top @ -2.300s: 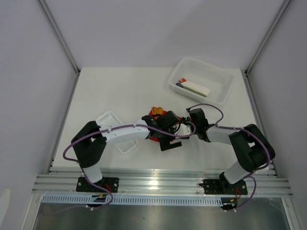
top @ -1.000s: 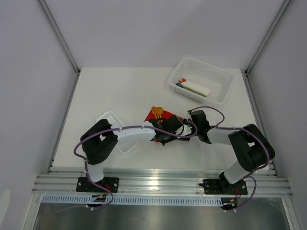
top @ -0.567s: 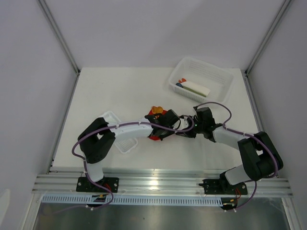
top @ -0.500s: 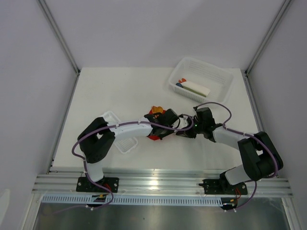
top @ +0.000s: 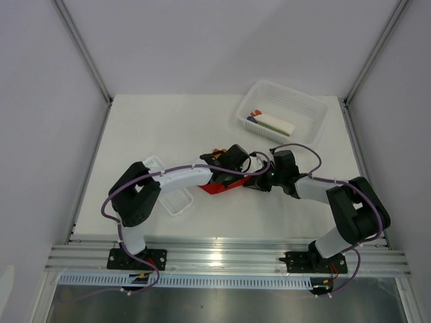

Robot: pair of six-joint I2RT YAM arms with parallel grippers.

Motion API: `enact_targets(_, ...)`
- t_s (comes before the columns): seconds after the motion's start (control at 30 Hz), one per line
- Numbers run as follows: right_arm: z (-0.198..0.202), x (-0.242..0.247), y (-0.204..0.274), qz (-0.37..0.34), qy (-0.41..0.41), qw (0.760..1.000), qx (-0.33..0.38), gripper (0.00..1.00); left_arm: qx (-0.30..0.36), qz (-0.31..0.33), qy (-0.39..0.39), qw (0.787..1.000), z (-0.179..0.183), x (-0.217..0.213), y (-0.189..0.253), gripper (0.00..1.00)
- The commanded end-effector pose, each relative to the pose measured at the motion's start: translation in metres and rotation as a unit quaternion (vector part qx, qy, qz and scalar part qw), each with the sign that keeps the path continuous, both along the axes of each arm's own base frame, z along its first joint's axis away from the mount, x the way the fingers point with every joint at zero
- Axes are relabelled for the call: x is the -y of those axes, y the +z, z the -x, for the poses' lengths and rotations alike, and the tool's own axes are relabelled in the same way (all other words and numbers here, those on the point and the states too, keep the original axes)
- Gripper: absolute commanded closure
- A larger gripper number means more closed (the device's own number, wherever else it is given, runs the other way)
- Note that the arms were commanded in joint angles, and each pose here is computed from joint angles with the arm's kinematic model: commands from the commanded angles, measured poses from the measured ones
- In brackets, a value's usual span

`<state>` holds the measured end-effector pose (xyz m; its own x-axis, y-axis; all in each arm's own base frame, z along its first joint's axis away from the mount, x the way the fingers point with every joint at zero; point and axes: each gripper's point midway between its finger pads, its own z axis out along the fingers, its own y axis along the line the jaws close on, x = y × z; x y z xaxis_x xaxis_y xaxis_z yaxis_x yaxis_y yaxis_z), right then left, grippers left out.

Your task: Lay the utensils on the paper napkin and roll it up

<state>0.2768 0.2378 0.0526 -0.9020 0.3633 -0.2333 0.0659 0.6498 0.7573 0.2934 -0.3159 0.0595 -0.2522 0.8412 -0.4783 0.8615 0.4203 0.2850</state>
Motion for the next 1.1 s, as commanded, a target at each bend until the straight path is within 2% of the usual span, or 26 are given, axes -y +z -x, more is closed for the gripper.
enact_targets(0.0, -0.018, -0.016, 0.012, -0.048, -0.011, 0.999, 0.021, 0.95, 0.010, 0.029, -0.014, 0.999, -0.015, 0.020, 0.014, 0.83)
enact_targets(0.27, -0.032, -0.027, 0.015, -0.081, -0.028, 0.996, 0.033, 0.96, 0.012, 0.024, 0.003, 1.000, -0.028, 0.011, 0.009, 0.82)
enact_targets(0.4, -0.035, -0.028, 0.011, -0.077, -0.036, 0.996, 0.030, 0.97, 0.004, 0.018, 0.004, 1.000, -0.026, 0.010, 0.003, 0.82)
enact_targets(0.63, -0.036, -0.033, -0.016, -0.079, -0.045, 0.996, -0.017, 0.98, 0.006, 0.015, 0.018, 1.000, -0.031, 0.011, 0.001, 0.83)
enact_targets(1.07, -0.032, -0.021, -0.016, -0.059, -0.071, 0.996, -0.009, 0.98, -0.002, 0.005, 0.018, 1.000, -0.030, 0.011, -0.009, 0.85)
